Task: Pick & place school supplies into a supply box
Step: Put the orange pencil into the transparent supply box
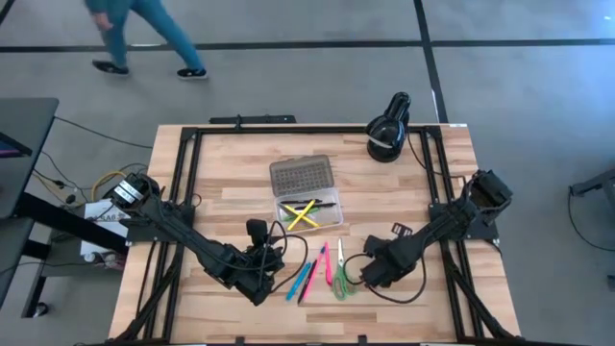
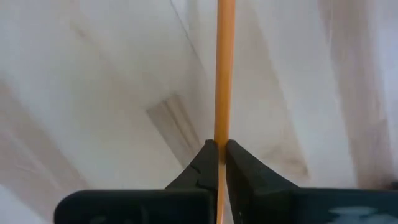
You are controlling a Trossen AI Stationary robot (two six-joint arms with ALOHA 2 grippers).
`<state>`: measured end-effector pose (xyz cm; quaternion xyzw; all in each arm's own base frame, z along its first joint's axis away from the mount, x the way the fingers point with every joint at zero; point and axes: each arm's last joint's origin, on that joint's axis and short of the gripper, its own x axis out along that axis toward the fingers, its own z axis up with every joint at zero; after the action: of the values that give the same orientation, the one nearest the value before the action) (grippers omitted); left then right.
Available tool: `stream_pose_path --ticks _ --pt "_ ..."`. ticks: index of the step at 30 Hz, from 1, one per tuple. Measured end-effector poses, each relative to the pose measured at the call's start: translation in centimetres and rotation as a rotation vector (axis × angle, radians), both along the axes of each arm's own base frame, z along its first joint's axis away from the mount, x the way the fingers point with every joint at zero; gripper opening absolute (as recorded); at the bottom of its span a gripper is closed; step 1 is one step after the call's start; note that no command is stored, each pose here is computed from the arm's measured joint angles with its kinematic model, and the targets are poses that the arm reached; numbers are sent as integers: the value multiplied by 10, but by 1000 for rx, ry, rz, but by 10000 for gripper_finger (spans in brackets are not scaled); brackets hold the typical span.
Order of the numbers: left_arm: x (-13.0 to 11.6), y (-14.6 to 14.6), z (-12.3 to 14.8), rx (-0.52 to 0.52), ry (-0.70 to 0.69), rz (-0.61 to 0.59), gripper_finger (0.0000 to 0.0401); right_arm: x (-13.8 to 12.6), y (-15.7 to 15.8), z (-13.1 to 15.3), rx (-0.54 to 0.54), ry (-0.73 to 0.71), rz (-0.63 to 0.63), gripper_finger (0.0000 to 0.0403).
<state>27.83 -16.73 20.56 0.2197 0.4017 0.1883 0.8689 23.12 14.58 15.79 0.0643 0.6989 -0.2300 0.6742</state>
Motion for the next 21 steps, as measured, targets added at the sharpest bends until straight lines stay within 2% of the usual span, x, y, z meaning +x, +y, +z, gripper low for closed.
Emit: stream_pose_path --ticks 4,11,16,21 --pt "0 0 0 1 -1 1 148 8 -4 12 -42 -2 41 1" --pt "-2 2 -1 -10 3 31 148 38 -21 39 -129 -100 175 0" --pt "-8 3 -3 -56 18 86 148 69 -48 53 -160 -195 299 0" --pt "-13 -2 -3 -77 5 102 148 103 -85 61 -162 -349 390 0"
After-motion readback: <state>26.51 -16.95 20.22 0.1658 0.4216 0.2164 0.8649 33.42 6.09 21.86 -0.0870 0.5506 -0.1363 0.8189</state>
